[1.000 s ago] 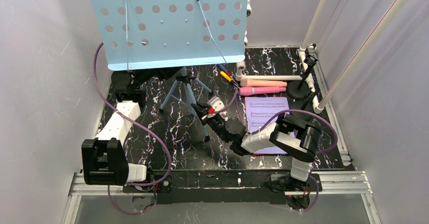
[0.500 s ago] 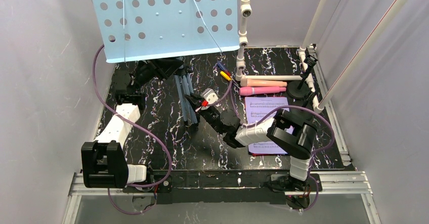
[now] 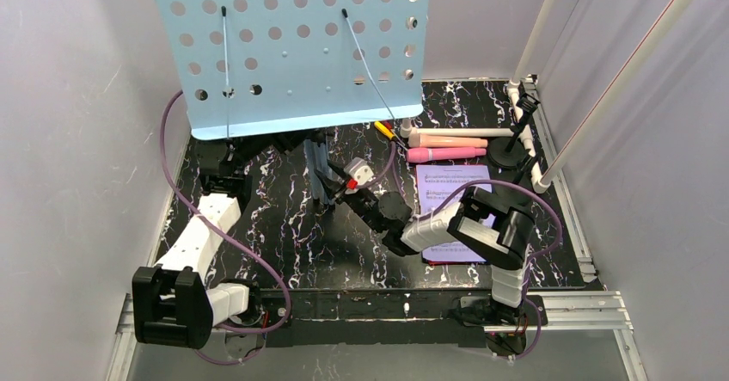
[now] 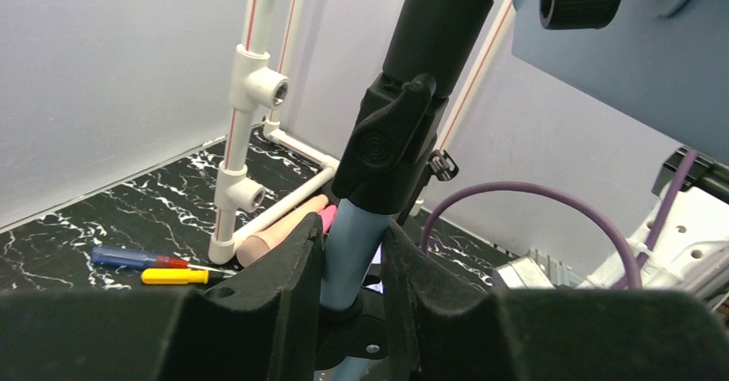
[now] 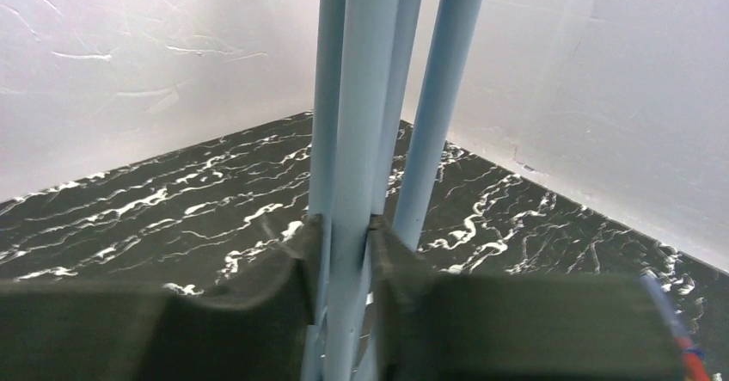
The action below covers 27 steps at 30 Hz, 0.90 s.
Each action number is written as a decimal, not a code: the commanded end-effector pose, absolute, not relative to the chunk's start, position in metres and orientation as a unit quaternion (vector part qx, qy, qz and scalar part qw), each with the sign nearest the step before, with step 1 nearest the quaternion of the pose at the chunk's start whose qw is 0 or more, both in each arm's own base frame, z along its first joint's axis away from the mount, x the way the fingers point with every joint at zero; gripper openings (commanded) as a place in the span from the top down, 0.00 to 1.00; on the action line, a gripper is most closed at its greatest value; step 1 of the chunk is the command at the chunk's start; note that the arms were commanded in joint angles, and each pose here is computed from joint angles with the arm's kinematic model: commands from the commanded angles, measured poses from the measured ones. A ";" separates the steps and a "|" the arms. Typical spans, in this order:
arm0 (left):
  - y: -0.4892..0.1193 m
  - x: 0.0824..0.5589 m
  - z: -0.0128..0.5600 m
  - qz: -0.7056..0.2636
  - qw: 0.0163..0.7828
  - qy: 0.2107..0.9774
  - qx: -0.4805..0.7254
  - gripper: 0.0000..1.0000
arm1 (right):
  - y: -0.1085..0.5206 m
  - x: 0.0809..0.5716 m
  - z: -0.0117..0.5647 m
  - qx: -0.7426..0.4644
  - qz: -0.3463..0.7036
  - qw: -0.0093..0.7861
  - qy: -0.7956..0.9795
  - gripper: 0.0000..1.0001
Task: Pack up the instrument practice props
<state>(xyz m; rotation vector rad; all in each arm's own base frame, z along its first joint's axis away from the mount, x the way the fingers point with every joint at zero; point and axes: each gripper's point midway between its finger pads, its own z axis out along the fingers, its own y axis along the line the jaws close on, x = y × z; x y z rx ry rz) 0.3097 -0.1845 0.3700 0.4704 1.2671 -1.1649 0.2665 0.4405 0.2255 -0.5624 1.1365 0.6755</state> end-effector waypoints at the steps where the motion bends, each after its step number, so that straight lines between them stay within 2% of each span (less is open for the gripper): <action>1: -0.191 0.288 0.391 -0.520 0.639 0.525 0.217 1.00 | 0.437 0.251 0.258 -0.231 0.346 0.787 0.455 0.47; 4: -0.190 0.290 0.390 -0.519 0.640 0.526 0.212 1.00 | 0.440 0.252 0.256 -0.234 0.344 0.786 0.457 0.31; 7: -0.189 0.290 0.391 -0.517 0.642 0.526 0.208 1.00 | 0.445 0.256 0.255 -0.231 0.343 0.788 0.457 0.25; 27: -0.179 0.295 0.391 -0.507 0.662 0.527 0.163 1.00 | 0.463 0.315 0.228 -0.136 0.246 0.831 0.480 0.26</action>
